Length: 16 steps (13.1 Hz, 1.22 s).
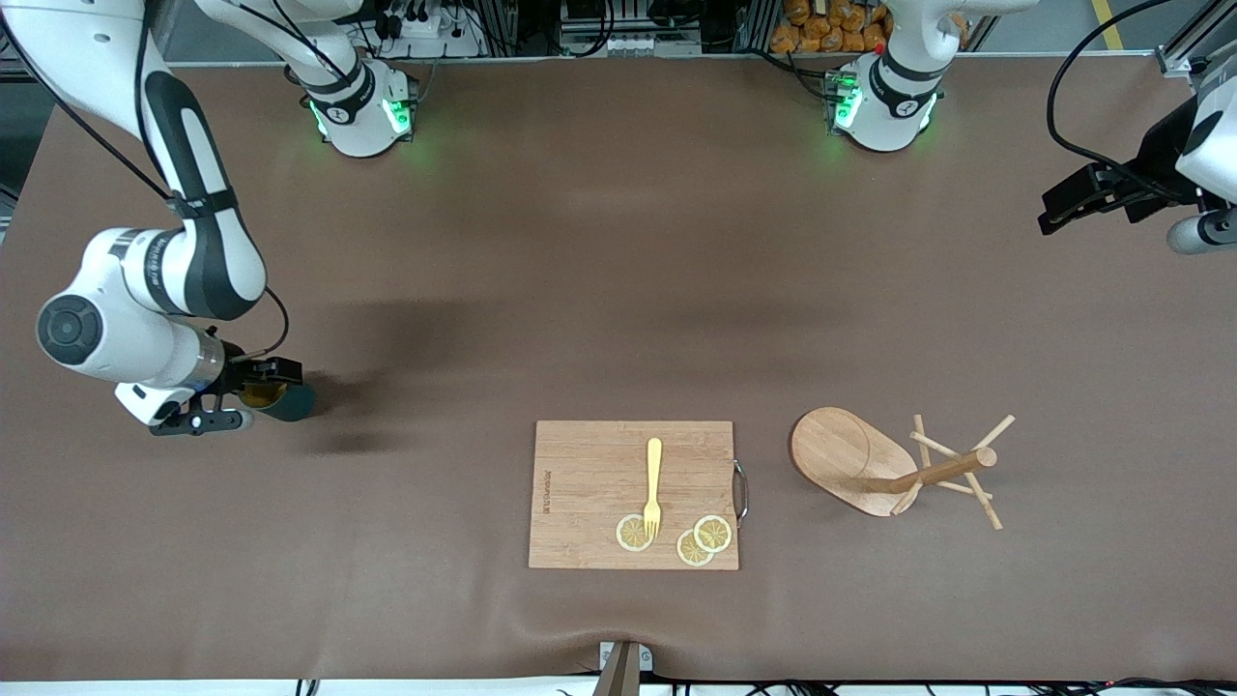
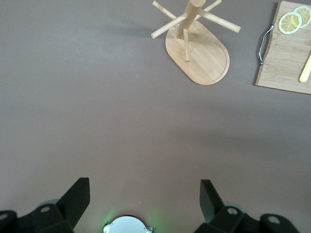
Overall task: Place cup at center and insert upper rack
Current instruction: 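Reach the right gripper to the teal mug and grasp it, then lift the teal mug with the right gripper toward the table center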
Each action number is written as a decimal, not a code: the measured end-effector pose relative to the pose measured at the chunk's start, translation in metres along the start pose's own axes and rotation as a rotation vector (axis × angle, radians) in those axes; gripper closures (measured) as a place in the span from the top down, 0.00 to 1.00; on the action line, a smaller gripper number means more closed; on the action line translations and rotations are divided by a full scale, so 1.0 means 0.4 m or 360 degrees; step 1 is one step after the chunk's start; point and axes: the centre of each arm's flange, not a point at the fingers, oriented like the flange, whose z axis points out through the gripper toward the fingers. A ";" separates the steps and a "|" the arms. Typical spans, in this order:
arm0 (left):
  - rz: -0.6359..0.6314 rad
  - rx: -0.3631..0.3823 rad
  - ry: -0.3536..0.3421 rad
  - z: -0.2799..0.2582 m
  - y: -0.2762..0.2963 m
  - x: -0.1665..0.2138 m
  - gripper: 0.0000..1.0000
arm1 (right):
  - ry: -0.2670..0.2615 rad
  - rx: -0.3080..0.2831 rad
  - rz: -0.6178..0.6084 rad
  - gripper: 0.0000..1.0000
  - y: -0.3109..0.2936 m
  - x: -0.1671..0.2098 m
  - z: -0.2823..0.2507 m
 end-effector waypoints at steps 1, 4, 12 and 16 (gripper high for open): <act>0.0000 0.0000 -0.0001 0.001 0.000 0.000 1.00 | -0.0001 -0.0004 0.0000 1.00 0.001 0.004 0.018; 0.0000 0.0002 -0.0010 0.008 0.001 0.005 1.00 | -0.0022 -0.0009 0.0001 1.00 0.002 0.010 0.064; -0.0001 0.0003 -0.0014 0.012 0.001 0.008 1.00 | -0.0142 0.0011 0.0032 0.22 -0.014 -0.003 0.113; -0.0001 0.0004 -0.0016 0.013 0.001 0.008 1.00 | -0.0175 0.0020 0.0081 0.05 -0.088 0.022 0.064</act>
